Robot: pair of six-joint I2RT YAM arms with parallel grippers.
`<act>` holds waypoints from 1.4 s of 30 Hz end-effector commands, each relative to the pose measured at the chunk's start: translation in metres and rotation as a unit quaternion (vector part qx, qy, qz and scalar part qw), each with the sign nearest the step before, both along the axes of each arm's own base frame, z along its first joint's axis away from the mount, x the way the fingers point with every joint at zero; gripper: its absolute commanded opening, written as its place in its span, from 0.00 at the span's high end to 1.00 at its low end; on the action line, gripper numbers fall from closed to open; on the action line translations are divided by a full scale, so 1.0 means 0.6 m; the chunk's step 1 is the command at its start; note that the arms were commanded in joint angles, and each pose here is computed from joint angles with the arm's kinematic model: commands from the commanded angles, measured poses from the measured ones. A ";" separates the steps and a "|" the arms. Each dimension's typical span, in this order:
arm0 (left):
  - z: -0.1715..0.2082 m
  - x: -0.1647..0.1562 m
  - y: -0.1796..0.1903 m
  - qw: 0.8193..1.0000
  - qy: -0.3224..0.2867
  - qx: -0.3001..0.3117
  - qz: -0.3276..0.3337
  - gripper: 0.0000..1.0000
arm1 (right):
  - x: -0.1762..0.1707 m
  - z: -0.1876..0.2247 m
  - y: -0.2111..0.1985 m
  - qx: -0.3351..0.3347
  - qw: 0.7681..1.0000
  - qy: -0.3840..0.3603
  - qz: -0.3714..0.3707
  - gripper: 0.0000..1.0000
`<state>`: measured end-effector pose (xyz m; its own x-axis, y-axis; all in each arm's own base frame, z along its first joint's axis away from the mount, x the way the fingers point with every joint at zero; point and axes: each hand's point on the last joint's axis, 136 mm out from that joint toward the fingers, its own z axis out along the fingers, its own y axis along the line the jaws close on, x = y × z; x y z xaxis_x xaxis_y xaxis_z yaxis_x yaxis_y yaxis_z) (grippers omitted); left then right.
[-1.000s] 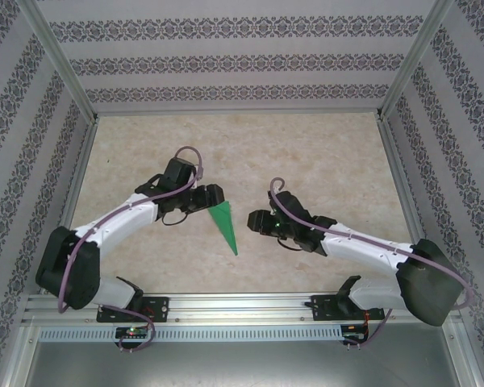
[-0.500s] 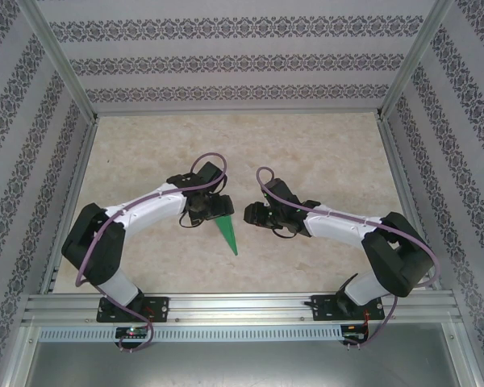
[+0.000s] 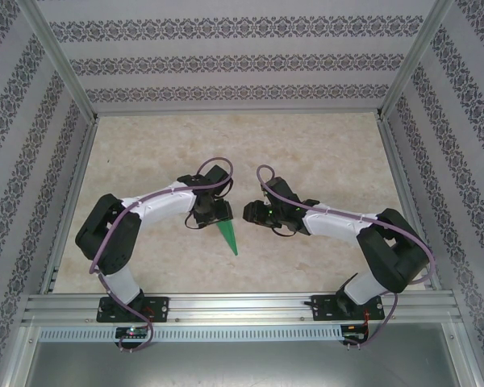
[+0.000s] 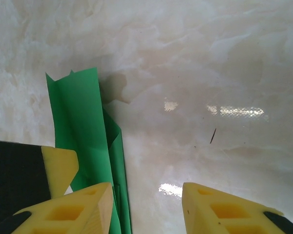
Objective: Fold a paper plane with a square sheet of paper (pick it up from the middle)
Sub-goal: Move a paper plane to the center of the table.
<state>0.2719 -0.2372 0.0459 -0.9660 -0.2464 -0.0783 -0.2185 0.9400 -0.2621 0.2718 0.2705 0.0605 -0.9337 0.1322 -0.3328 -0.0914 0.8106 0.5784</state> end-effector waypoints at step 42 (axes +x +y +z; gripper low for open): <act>0.016 -0.033 0.031 0.997 -0.045 -0.061 -0.002 0.99 | -0.047 0.018 0.087 0.038 0.993 -0.030 0.105 0.47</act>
<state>0.2451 -0.2163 0.0472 -0.9603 -0.2590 -0.1041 -0.2070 0.9111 -0.3565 0.2438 0.3294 0.0667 -0.9398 -0.0287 -0.3406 -0.2604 0.7058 0.6588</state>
